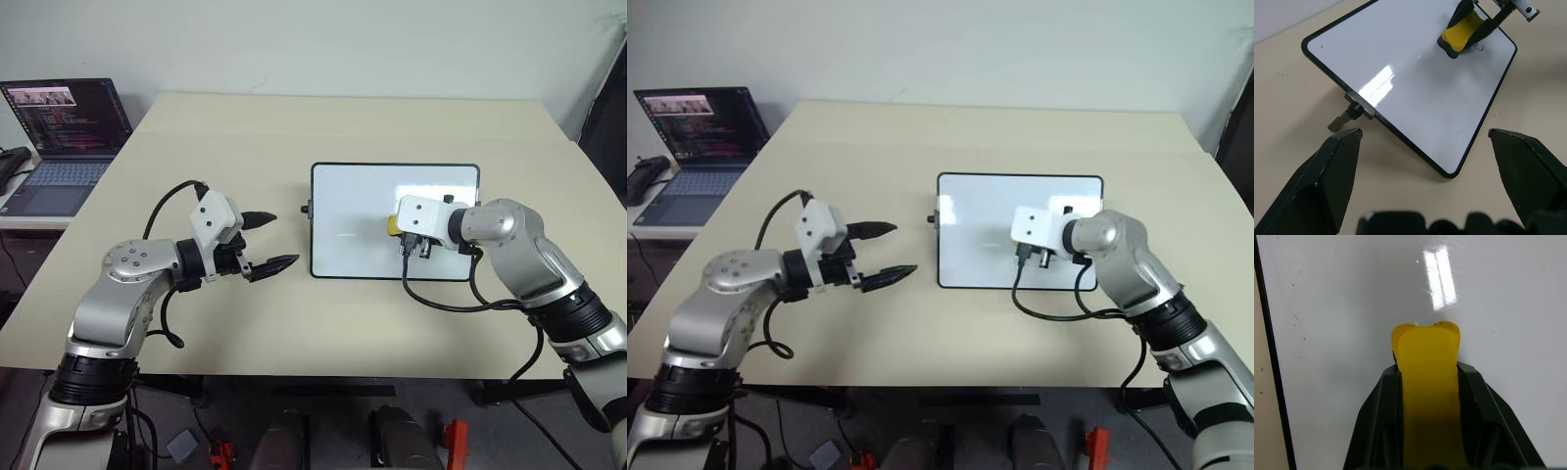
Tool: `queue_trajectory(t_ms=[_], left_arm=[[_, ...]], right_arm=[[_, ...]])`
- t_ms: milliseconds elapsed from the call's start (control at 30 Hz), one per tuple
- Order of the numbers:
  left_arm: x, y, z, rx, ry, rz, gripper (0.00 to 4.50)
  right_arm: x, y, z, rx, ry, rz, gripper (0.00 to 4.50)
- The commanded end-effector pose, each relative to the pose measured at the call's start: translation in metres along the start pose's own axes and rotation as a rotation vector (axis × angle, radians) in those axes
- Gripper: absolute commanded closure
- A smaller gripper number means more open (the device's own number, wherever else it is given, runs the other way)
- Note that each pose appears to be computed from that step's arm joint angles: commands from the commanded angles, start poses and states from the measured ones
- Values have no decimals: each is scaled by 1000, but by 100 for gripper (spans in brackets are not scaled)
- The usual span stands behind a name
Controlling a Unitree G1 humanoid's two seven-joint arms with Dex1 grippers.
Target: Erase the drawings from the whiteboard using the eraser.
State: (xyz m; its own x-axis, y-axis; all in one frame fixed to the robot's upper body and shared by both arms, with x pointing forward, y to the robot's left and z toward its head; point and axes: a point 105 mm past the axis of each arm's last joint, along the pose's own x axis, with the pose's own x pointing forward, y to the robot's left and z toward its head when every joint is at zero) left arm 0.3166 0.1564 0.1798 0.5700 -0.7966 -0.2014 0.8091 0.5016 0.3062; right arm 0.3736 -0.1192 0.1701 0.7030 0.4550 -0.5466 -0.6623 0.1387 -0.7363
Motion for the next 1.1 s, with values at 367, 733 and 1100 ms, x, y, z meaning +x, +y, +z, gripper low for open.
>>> queue_trajectory(t_ms=[367, 733, 1100], left_arm=[[0, 0, 9, 48, -13, 1, 0], [6, 0, 9, 57, -15, -15, 0], [7, -2, 10, 59, -19, -23, 0]], right_arm=[[-10, -3, -45, -62, 142, -28, 343], [-22, -15, -71, -29, 213, -87, 343], [-34, -17, -97, -6, 281, -102, 343]])
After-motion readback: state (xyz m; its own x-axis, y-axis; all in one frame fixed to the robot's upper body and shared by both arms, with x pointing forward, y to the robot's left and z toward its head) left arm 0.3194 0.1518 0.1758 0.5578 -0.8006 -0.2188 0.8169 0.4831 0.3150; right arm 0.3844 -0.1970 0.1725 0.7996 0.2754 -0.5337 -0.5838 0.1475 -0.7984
